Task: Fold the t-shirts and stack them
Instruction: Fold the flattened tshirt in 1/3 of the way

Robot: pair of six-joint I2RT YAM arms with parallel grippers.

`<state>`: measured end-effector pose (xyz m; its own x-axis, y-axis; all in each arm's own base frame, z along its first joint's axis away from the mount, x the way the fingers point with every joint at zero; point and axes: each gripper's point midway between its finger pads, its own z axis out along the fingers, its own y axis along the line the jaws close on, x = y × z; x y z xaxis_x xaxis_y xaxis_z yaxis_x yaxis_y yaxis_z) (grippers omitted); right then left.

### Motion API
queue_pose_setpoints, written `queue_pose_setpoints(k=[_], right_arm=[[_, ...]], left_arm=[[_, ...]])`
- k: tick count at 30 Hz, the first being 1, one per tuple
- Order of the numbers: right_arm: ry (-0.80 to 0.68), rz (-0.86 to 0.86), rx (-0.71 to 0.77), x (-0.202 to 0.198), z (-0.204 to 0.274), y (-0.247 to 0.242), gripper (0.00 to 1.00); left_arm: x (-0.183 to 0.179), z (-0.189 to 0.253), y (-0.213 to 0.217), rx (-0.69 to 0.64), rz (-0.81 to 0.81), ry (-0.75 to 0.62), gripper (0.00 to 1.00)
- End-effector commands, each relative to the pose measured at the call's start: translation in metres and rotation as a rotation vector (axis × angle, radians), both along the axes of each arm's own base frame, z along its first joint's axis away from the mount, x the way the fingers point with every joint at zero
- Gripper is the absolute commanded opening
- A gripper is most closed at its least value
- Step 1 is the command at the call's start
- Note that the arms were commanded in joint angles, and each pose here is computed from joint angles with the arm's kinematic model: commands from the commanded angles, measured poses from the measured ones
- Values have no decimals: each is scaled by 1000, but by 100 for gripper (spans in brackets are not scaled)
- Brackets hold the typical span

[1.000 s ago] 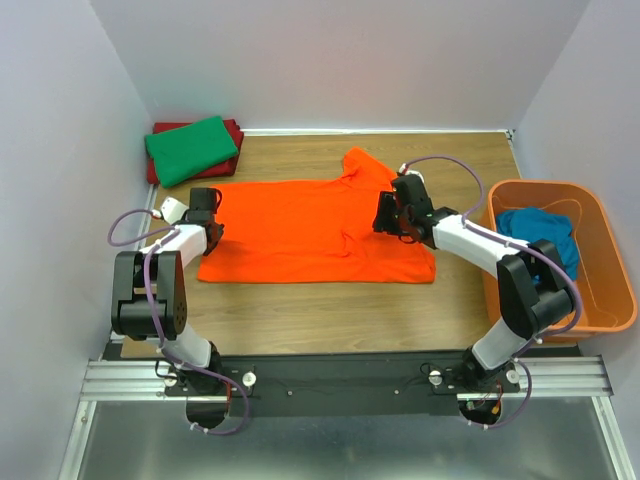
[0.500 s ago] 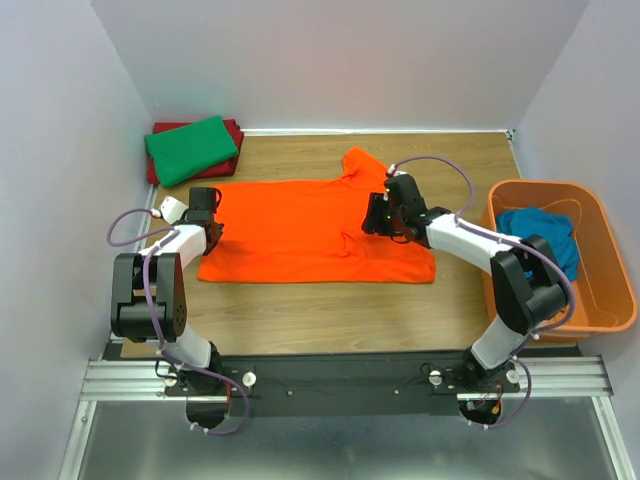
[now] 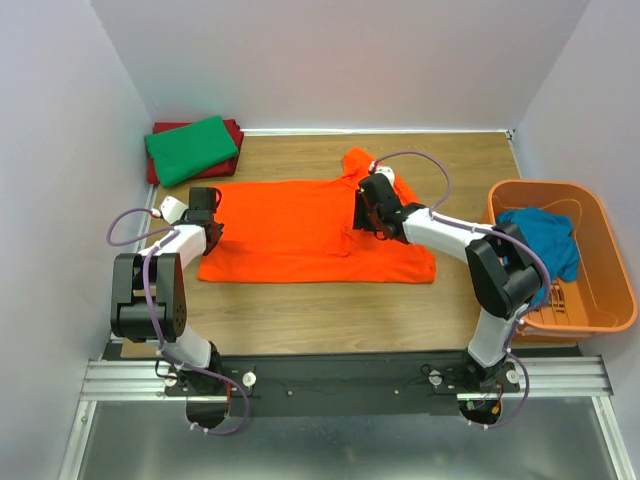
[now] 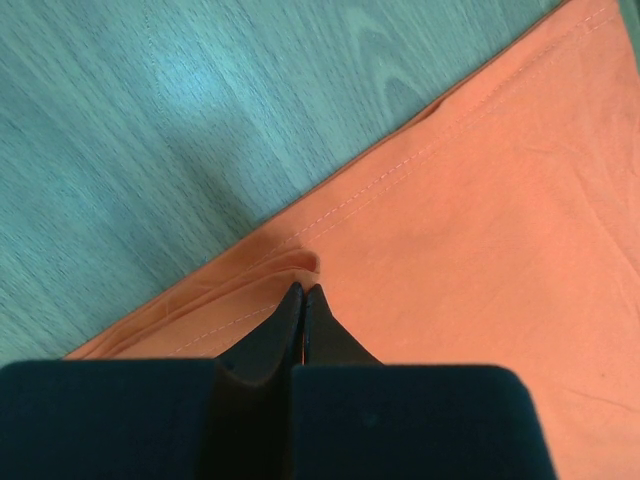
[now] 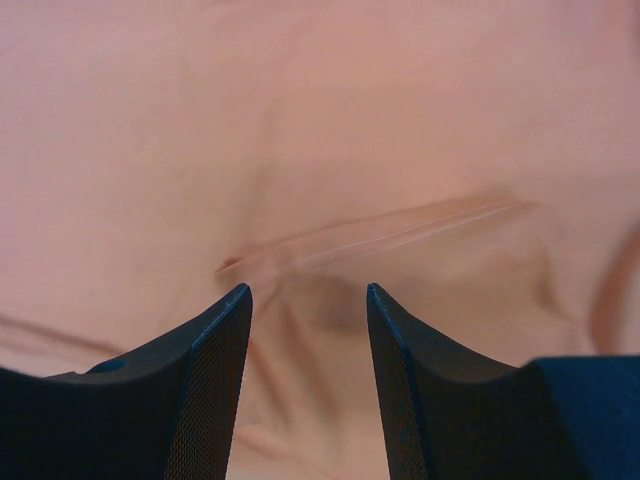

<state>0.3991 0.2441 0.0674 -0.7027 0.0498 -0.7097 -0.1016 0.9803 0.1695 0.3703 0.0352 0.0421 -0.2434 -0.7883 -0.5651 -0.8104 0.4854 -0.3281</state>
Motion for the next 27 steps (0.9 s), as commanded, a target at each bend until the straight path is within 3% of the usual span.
queue_pose_setpoints(k=[1,7,22,27], right_arm=[[-54,-156,-123,18,8,-52,57],[0,-182,-69,30,1,-89,57],[103,-132,28,34,-26,-81,58],[109,-136,31,33,-28,-80,48]], left_arm=[[4,13,3,26,-3,-32,0],[8,16,2,26,-16,-38,0],[9,15,0,24,-34,-39,0],[9,15,-1,22,-36,-41,0]])
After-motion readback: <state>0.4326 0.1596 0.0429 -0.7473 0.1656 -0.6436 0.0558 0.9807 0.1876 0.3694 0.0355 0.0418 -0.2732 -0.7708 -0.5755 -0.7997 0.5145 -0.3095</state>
